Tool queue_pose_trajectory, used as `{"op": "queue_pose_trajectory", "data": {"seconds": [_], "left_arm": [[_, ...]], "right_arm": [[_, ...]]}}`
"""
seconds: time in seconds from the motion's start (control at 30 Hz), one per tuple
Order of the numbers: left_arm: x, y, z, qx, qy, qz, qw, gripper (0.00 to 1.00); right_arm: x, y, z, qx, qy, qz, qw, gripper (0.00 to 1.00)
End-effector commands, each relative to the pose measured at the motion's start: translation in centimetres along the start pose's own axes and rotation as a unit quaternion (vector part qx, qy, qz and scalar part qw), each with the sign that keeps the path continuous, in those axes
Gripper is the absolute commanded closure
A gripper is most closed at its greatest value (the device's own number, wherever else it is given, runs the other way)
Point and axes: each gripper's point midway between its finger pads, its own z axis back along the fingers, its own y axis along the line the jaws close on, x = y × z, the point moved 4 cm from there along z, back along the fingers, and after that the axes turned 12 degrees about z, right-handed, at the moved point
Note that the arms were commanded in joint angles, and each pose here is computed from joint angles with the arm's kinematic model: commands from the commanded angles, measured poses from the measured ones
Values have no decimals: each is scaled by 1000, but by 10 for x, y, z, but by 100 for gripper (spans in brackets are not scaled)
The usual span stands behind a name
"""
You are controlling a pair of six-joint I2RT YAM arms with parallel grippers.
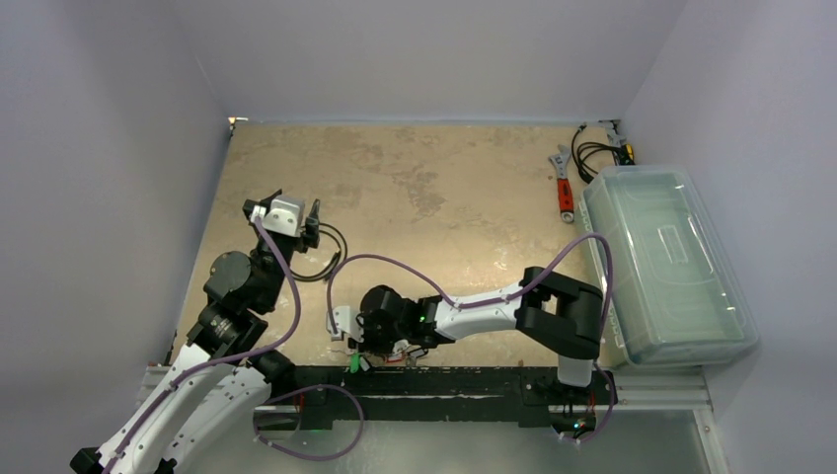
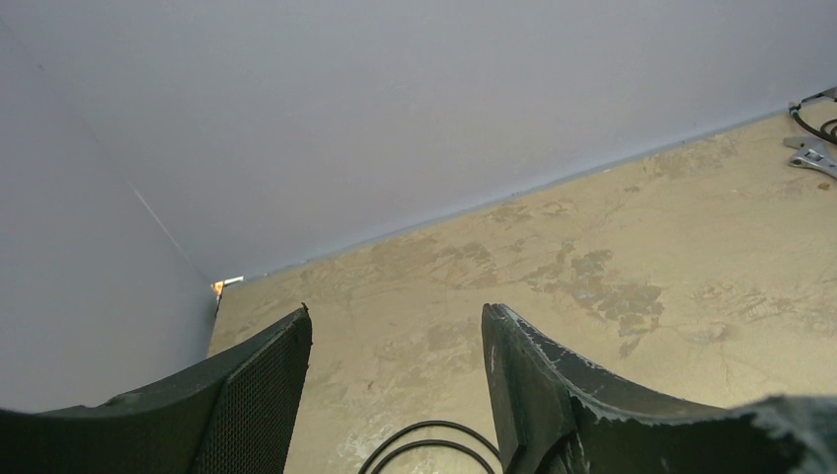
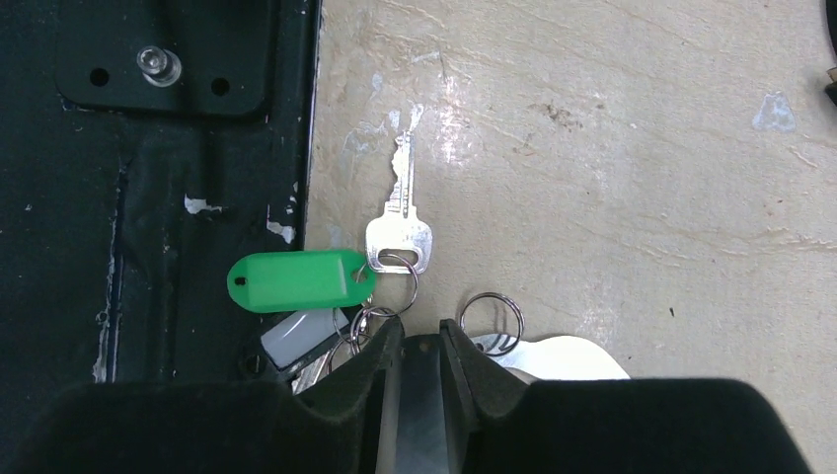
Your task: Put the keys on the keyring
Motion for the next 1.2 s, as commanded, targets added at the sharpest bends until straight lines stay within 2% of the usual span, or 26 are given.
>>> {"op": "queue_pose_trajectory", "data": {"seconds": [0.0,0.27,0.8,1.17], "left_arm": [[4,-1,-2,-1,-10,12,1000,37],[4,-1,-2,-1,-10,12,1000,37],[4,-1,-2,-2,-10,13,1000,37],[4,-1,-3,-2,-8,13,1000,37]], "right_arm": [[9,-3,5,-7,-12,5,1000,76],[33,-7,26,-19,-57,8,998,72],[10,12,12,27,-25,-5,999,66],[6,13,7,27,-17,-3,999,65]]}}
